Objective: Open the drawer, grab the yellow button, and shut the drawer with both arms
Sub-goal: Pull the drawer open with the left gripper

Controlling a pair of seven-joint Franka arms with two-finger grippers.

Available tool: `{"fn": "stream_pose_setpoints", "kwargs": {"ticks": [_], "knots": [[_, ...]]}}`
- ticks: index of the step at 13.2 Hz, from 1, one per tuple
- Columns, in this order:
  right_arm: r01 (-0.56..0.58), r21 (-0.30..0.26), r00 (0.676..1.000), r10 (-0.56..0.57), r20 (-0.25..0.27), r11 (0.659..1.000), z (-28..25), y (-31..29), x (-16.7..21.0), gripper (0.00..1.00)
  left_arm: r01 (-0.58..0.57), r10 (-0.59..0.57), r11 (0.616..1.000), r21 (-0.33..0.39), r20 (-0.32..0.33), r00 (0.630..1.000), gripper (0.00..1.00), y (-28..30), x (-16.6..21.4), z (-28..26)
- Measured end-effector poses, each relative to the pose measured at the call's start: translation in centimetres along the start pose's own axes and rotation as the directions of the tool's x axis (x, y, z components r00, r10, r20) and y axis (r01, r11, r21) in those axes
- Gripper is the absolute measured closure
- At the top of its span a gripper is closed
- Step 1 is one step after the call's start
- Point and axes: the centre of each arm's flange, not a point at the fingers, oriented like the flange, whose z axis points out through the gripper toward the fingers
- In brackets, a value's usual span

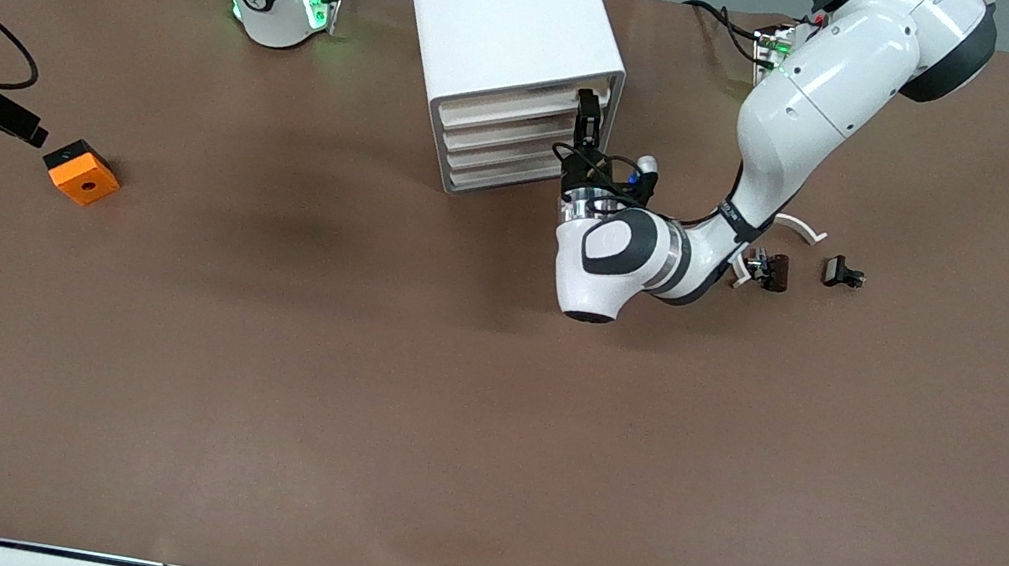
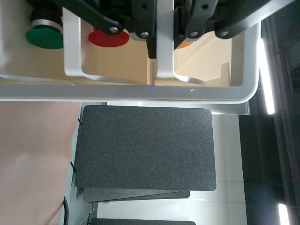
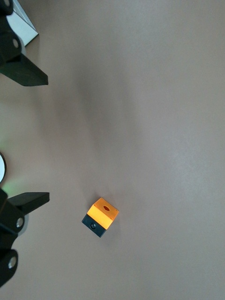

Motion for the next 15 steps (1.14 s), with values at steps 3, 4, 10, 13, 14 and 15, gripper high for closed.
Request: {"fn": "stream_pose_setpoints", "kwargs": {"ticks": [3, 4, 10, 13, 14, 15], "knots": [[-0.033, -0.005, 0.999, 0.033, -0.001, 0.999, 0.0, -2.0, -0.4, 0.0, 0.011, -0.011, 1.0, -0.008, 0.021, 1.0, 0.91, -0.1, 1.2, -1.8], [-0.036, -0.006, 0.999, 0.036, -0.002, 0.999, 0.0, -2.3, -0.5, 0.0, 0.014, -0.013, 1.0, -0.011, 0.028, 1.0, 0.91, -0.1, 1.5, -2.3], [-0.069, -0.008, 0.998, 0.069, -0.003, 0.998, 0.0, -3.5, -0.7, 0.0, 0.023, -0.021, 0.999, -0.041, 0.058, 0.998, 0.91, -0.5, 2.6, -4.6], [-0.088, -0.012, 0.996, 0.088, -0.005, 0.996, 0.0, -5.0, -1.1, 0.0, 0.026, -0.023, 0.998, -0.048, 0.071, 0.997, 0.91, -0.6, 3.1, -5.4], [-0.089, -0.012, 0.996, 0.089, -0.005, 0.996, 0.0, -5.0, -1.1, 0.0, 0.028, -0.024, 0.998, -0.05, 0.075, 0.997, 0.91, -0.6, 3.2, -5.6], [-0.089, -0.012, 0.996, 0.089, -0.005, 0.996, 0.0, -5.0, -1.1, 0.0, 0.029, -0.025, 0.998, -0.052, 0.084, 0.996, 0.91, -0.6, 3.4, -6.0]]}}
